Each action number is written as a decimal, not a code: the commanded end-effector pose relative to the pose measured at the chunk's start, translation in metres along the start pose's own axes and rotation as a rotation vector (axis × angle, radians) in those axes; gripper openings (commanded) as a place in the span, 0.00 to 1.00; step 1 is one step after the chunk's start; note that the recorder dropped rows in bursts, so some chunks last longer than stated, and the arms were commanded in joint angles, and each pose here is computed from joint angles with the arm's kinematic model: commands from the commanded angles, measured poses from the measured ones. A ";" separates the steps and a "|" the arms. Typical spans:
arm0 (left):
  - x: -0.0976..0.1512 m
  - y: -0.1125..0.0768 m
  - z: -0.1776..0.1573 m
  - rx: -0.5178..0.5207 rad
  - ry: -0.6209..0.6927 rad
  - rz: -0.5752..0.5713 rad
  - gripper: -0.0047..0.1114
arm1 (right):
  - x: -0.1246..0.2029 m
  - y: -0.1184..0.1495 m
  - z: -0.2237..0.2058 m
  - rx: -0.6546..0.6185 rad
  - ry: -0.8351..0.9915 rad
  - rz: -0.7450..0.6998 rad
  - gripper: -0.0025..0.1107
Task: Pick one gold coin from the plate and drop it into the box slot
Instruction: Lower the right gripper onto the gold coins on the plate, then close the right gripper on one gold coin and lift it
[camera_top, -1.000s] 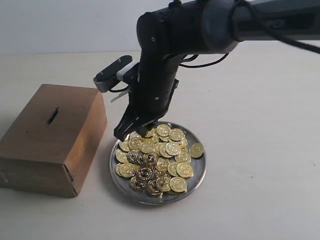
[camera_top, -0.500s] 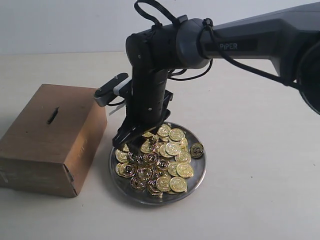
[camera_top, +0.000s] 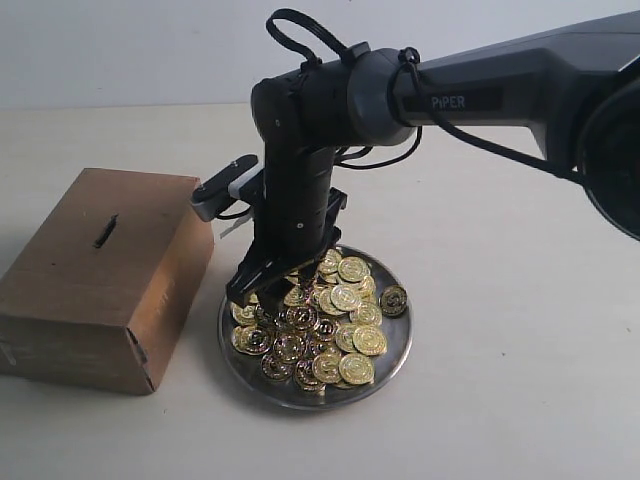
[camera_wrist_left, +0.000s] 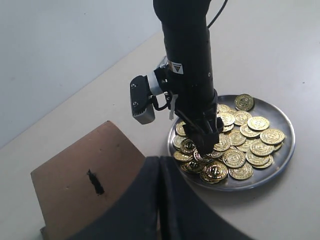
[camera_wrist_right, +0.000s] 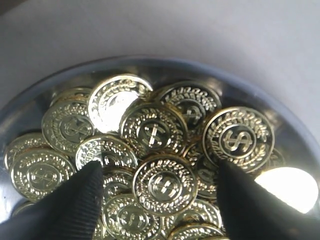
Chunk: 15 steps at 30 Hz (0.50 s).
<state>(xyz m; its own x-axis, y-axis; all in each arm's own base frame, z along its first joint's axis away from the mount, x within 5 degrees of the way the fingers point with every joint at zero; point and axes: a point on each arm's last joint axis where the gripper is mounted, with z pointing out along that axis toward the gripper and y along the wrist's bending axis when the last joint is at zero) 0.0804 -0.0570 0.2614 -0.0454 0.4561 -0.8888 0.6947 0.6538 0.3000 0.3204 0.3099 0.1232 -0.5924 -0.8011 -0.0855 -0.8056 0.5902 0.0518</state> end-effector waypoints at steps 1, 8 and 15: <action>0.000 -0.001 0.001 0.012 -0.008 -0.014 0.04 | -0.002 -0.001 0.002 0.003 -0.003 0.007 0.57; 0.000 -0.001 0.001 0.012 -0.008 -0.014 0.04 | -0.001 -0.001 0.003 0.001 0.005 0.026 0.57; 0.000 -0.001 0.001 0.012 -0.008 -0.014 0.04 | 0.000 -0.001 0.003 0.005 0.021 0.041 0.51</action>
<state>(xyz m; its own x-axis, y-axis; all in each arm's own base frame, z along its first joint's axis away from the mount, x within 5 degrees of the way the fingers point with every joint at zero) 0.0804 -0.0570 0.2614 -0.0454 0.4561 -0.8888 0.6947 0.6538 0.3000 0.3207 0.3099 0.1215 -0.6217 -0.7796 -0.0756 -0.7832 0.6193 0.0546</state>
